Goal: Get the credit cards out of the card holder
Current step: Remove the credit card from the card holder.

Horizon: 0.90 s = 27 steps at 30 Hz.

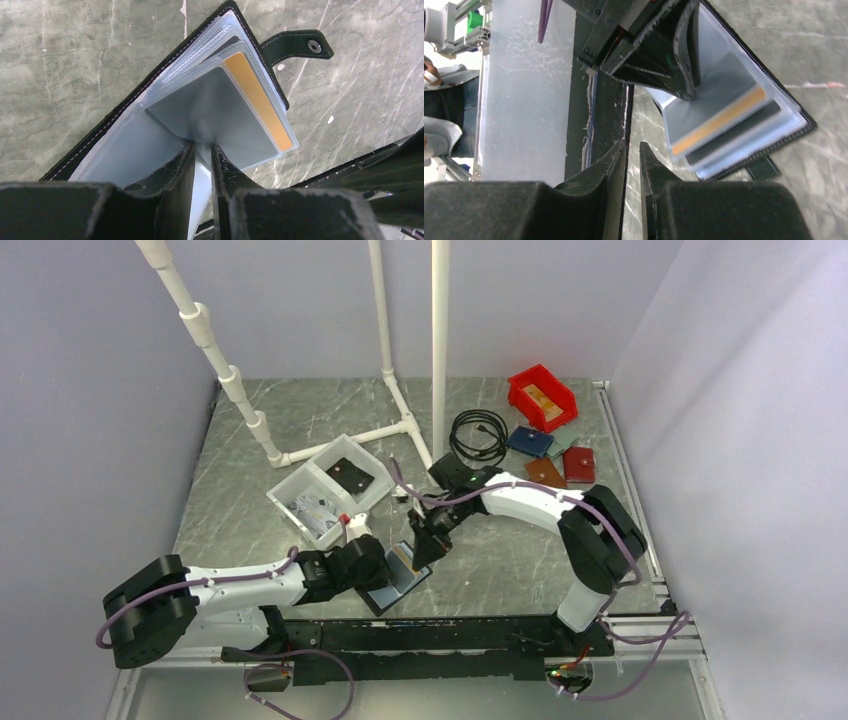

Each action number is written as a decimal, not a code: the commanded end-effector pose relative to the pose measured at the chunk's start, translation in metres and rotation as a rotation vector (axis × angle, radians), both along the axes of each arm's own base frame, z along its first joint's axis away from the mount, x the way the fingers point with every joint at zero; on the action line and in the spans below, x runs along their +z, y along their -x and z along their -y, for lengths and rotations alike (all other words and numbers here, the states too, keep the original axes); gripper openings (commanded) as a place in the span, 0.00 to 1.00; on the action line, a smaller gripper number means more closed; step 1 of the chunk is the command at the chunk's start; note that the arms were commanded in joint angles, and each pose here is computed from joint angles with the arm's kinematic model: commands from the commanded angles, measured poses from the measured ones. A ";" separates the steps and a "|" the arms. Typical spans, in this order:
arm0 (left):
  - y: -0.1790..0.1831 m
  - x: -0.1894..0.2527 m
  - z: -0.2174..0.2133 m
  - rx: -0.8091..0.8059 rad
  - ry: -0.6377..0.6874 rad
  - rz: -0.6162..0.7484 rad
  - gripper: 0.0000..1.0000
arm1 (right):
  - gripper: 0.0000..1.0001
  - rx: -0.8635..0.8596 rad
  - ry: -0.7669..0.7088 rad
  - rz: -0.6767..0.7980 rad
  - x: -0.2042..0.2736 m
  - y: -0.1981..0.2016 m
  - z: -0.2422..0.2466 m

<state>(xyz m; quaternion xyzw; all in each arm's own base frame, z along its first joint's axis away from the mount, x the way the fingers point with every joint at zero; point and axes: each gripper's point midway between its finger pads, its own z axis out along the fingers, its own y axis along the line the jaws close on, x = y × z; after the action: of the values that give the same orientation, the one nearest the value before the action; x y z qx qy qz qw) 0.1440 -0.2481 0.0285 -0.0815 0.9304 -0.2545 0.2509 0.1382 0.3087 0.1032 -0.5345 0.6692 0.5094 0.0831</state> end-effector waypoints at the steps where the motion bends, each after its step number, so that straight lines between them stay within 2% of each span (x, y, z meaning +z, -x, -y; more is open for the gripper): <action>1: 0.000 -0.001 -0.003 -0.004 0.015 0.015 0.23 | 0.19 -0.003 0.038 -0.001 -0.001 0.001 -0.028; 7: 0.002 -0.002 -0.006 -0.006 0.039 0.023 0.23 | 0.22 -0.048 0.117 -0.029 -0.019 -0.010 -0.037; 15: 0.004 -0.005 -0.006 -0.010 0.041 0.021 0.23 | 0.28 -0.106 0.208 0.008 -0.042 -0.021 -0.033; 22: 0.005 -0.005 -0.008 -0.010 0.046 0.025 0.23 | 0.33 -0.110 0.249 0.024 -0.053 -0.023 -0.030; 27: 0.004 -0.002 -0.007 -0.011 0.059 0.036 0.24 | 0.34 -0.058 0.235 -0.007 -0.052 -0.009 -0.035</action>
<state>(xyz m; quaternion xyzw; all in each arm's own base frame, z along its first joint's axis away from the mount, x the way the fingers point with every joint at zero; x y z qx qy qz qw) 0.1403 -0.2427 0.0267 -0.0841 0.9197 -0.2817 0.2603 0.1493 0.3318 0.0438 -0.5040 0.7558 0.4172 0.0277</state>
